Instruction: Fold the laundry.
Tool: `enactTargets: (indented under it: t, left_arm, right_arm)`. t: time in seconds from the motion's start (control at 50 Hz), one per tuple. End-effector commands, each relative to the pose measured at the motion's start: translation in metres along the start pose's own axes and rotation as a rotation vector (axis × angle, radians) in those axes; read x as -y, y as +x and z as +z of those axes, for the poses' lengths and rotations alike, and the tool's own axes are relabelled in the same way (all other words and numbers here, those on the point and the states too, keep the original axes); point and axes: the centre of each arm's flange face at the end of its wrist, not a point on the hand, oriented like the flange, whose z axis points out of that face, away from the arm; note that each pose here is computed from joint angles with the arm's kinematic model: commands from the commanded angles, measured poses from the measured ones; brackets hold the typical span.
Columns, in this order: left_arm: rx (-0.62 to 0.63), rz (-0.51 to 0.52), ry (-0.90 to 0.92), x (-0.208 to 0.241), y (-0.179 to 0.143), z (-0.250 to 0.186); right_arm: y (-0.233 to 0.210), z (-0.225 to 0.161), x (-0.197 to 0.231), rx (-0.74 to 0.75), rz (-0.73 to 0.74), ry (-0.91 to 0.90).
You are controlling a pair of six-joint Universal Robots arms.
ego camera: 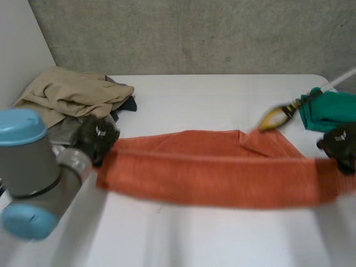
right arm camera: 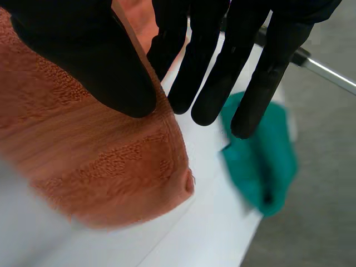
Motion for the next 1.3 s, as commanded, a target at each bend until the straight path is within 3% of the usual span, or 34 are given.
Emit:
enactTargets:
  t: [0.02, 0.28, 0.38, 0.48, 0.64, 0.78, 0.9, 1.08, 1.18, 1.3]
  left_arm:
    - [0.133, 0.0, 0.095, 0.002, -0.007, 0.067]
    - [0.21, -0.005, 0.121, -0.001, 0.002, 0.134]
    - [0.263, -0.022, 0.112, 0.006, -0.008, 0.132]
    - [0.196, -0.013, 0.087, 0.014, 0.004, 0.103]
    - [0.083, 0.01, 0.008, -0.002, 0.023, 0.041]
    - [0.115, 0.006, 0.057, 0.013, 0.008, -0.005]
    - [0.245, -0.007, 0.213, 0.047, -0.02, -0.049]
    - [0.605, -0.056, 0.604, 0.119, -0.096, -0.139]
    - [0.643, -0.057, 0.695, 0.137, -0.113, -0.153]
    - [0.539, -0.05, 0.592, 0.123, -0.098, -0.127]
  right_arm:
    - [0.008, 0.052, 0.017, -0.155, 0.002, 0.137]
    - [-0.009, 0.117, 0.045, -0.222, -0.045, 0.284]
    - [-0.009, 0.118, 0.05, -0.235, -0.025, 0.296]
    - [-0.021, 0.108, 0.039, -0.181, 0.005, 0.242]
    - [-0.043, 0.067, 0.025, -0.048, 0.001, 0.162]
    - [-0.027, 0.015, 0.043, -0.061, -0.024, 0.249]
    - [-0.011, -0.056, 0.077, -0.098, -0.083, 0.449]
    - [0.046, -0.15, 0.135, -0.321, -0.093, 0.795]
    - [0.073, -0.16, 0.146, -0.332, 0.02, 0.841]
    - [0.086, -0.123, 0.13, -0.264, 0.113, 0.701]
